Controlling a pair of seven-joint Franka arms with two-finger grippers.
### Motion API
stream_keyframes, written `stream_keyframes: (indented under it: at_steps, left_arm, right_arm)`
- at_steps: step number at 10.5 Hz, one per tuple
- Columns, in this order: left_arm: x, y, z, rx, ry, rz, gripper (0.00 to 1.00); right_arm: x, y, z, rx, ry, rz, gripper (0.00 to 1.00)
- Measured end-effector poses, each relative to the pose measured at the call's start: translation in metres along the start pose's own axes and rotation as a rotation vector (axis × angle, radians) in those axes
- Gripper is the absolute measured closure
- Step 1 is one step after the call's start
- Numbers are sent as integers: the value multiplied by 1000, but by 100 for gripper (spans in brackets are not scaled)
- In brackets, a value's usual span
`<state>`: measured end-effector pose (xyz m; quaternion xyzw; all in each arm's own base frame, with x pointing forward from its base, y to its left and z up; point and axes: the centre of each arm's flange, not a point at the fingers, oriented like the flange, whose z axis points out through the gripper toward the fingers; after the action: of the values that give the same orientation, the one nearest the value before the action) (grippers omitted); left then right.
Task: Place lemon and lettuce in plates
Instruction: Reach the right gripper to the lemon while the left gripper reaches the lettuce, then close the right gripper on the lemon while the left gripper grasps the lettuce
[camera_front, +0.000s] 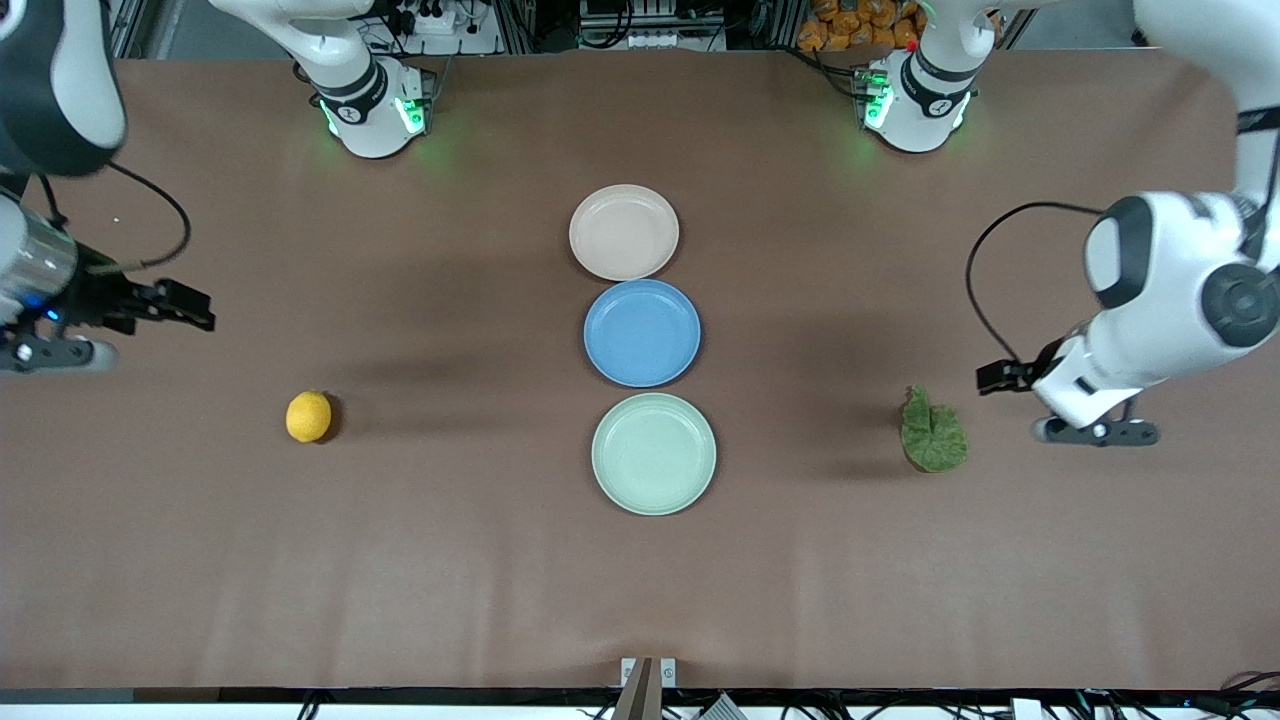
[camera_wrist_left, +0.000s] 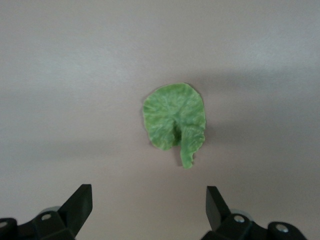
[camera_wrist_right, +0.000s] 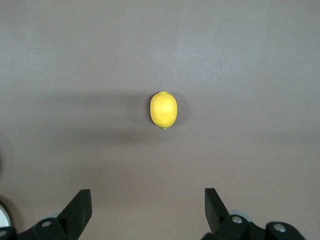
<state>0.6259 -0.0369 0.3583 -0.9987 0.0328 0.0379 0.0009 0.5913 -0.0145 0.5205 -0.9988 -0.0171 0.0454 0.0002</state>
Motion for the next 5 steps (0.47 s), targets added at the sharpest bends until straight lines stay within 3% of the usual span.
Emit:
stream_keyframes:
  at_steps: [5]
  left_arm:
    - [21, 21, 95, -6, -8, -7, 0]
  right_arm:
    - [48, 3, 112, 8, -92, 0, 0]
